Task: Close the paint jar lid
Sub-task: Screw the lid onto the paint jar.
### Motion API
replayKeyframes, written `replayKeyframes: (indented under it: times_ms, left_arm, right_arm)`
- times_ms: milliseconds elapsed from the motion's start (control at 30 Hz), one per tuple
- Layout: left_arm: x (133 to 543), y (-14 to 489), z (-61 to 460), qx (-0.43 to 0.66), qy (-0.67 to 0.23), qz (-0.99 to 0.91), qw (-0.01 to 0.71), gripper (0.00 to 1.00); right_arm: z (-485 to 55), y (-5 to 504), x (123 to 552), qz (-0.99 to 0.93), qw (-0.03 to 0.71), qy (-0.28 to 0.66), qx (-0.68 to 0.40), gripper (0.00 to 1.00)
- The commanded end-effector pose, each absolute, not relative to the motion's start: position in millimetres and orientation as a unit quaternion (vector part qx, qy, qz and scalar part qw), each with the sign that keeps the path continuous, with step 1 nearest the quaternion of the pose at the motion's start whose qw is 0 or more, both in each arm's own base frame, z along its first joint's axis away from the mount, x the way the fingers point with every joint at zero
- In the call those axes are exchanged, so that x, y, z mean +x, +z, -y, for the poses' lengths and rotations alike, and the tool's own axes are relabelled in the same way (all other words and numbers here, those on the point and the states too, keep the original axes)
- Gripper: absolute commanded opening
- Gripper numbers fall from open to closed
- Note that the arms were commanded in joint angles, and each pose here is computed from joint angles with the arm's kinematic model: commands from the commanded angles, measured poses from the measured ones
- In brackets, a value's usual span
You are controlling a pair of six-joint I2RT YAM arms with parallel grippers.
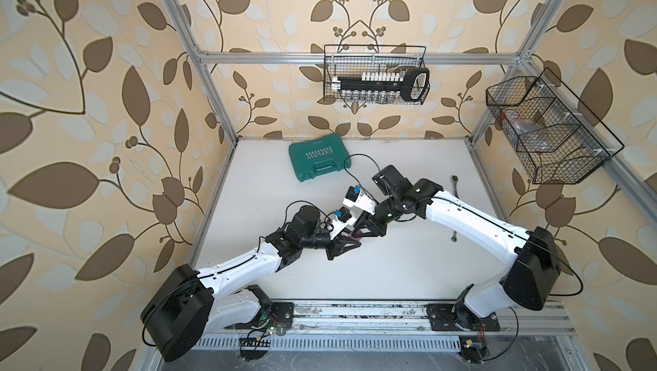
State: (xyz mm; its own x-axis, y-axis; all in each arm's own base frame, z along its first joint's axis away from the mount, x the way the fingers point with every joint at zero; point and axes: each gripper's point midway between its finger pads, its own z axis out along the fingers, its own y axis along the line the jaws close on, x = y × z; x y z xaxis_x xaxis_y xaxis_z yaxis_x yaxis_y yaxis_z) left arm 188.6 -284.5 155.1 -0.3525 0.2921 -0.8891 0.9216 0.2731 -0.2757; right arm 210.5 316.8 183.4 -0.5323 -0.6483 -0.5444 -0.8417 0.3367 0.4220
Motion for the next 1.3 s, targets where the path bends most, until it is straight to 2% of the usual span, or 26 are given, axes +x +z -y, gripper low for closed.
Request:
replayKeyframes:
  times_ms: [0,100,300,467,600,833,1000,1267]
  left_arm:
    - [204.0,208.7,289.7,0.427,-0.419,-0.651,0.467,0.00]
    - [204.5,208.6,289.1,0.426,-0.417,-0.651,0.470,0.00]
    - [203.6,206.3,288.2,0.426,-0.417,-0.652,0.469,0.00]
    - [200.2,197.5,286.5,0.429,-0.416,-0.656,0.461,0.00]
    - [198.3,189.6,287.6,0.430,-0.421,-0.660,0.450,0.00]
    - [190.8,186.0,292.5,0.444,-0.440,-0.656,0.424,0.00]
    - [186.1,182.9,293.5,0.451,-0.447,-0.657,0.406,0.00]
    - [184.9,179.5,294.5,0.454,-0.450,-0.658,0.398,0.00]
  right_arm:
    - [-317.1,161.4,201.6,-0.851,0.076,0.331,-0.400,0.28]
    - [-319.4,165.4,204.0,-0.860,0.076,0.333,-0.379,0.30]
    - [-323.4,182.8,203.9,-0.860,0.078,0.348,-0.364,0.46]
    - [-305.7,222.1,222.5,-0.860,0.131,0.358,-0.338,0.61]
    - [-293.1,253.1,216.1,-0.835,0.164,0.376,-0.367,0.71]
    - [-268.6,244.7,225.2,-0.813,0.196,0.339,-0.431,0.73]
    - [-270.4,226.5,224.2,-0.755,0.221,0.320,-0.527,0.73]
    - [-283.0,216.3,205.2,-0.684,0.206,0.334,-0.615,0.74]
